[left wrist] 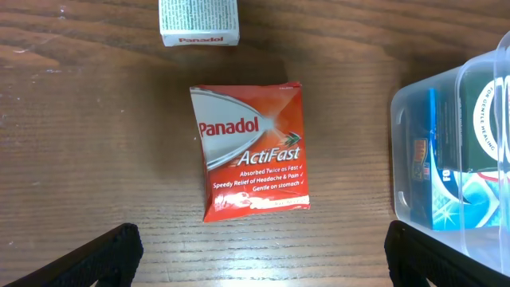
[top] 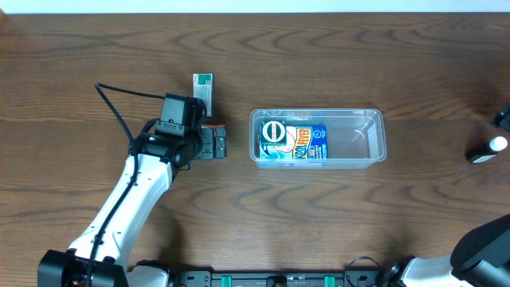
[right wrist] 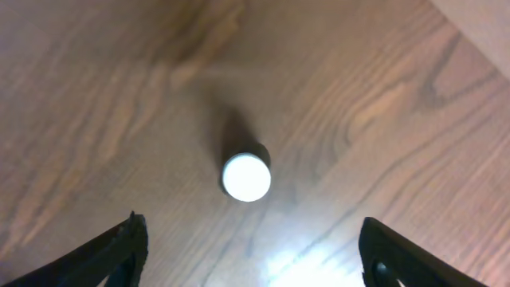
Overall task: Pack container
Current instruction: 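Lower the right gripper and grasp the white-capped bottle, then carry the bottle to the container's right end and lower it in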
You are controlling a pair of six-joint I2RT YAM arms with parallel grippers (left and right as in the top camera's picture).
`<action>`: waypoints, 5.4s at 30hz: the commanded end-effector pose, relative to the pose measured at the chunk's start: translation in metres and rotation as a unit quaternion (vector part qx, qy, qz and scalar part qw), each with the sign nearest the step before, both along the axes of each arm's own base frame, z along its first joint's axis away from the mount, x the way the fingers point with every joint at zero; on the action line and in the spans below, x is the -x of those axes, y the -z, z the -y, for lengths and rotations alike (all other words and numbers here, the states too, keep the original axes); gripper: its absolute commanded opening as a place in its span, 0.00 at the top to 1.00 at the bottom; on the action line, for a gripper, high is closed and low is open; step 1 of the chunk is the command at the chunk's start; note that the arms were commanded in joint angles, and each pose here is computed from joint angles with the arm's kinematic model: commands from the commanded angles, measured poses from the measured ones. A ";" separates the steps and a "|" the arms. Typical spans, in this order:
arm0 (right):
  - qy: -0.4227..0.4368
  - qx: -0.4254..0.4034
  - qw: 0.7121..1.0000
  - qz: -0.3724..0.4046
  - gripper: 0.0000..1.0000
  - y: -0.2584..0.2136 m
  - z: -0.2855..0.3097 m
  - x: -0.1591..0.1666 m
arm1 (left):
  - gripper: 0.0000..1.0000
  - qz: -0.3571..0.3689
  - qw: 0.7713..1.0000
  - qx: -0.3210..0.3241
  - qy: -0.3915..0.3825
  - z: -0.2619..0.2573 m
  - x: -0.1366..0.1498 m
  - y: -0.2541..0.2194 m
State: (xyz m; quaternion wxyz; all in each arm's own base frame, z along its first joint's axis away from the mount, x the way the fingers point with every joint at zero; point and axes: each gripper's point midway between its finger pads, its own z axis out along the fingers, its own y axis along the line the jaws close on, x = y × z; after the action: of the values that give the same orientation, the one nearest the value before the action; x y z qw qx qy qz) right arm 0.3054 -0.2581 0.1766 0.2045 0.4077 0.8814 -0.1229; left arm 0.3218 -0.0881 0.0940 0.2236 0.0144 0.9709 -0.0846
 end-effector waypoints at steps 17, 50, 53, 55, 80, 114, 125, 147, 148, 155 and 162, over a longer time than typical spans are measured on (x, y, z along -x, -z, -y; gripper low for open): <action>0.083 -0.104 0.991 0.001 0.39 0.072 0.011 -0.017 | 0.02 -0.015 1.000 0.010 -0.024 -0.001 0.005 0.006; 0.034 -0.089 0.995 -0.006 0.69 0.066 0.007 -0.023 | 0.02 -0.015 1.000 0.010 -0.024 -0.001 0.005 0.006; 0.004 -0.089 0.996 0.001 0.69 0.055 -0.002 -0.030 | 0.02 -0.015 1.000 0.010 -0.024 -0.001 0.005 0.006; -0.019 -0.087 0.996 0.007 0.70 0.043 -0.010 -0.036 | 0.02 -0.015 1.000 0.010 -0.024 -0.001 0.005 0.006; -0.429 -0.046 0.900 0.065 0.70 -0.103 -0.295 -0.084 | 0.02 -0.015 1.000 0.010 -0.024 -0.001 0.005 0.006; -0.590 0.032 0.802 -0.092 0.69 0.039 -0.312 -0.059 | 0.02 -0.015 1.000 0.010 -0.024 -0.001 0.005 0.006; -0.571 0.050 0.814 -0.096 0.69 0.040 -0.296 -0.064 | 0.02 -0.015 1.000 0.010 -0.024 -0.001 0.005 0.006; -0.568 0.048 0.816 -0.094 0.69 0.074 -0.293 -0.061 | 0.02 -0.015 1.000 0.010 -0.024 -0.001 0.005 0.006; -0.568 0.048 0.816 -0.095 0.69 0.075 -0.293 -0.061 | 0.02 -0.015 1.000 0.010 -0.024 -0.001 0.005 0.006; -0.564 0.055 0.818 -0.099 0.70 0.075 -0.290 -0.061 | 0.02 -0.015 1.000 0.010 -0.024 -0.001 0.005 0.006; -0.564 0.056 0.818 -0.103 0.64 0.075 -0.289 -0.059 | 0.02 -0.015 1.000 0.010 -0.024 -0.001 0.005 0.006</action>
State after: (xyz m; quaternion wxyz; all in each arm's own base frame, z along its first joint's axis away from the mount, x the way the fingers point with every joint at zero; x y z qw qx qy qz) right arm 0.3692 0.0378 0.1002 0.1717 -0.1876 0.9650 -0.0646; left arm 0.3207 -0.0883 0.0935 0.2187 -0.0112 0.9714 -0.0914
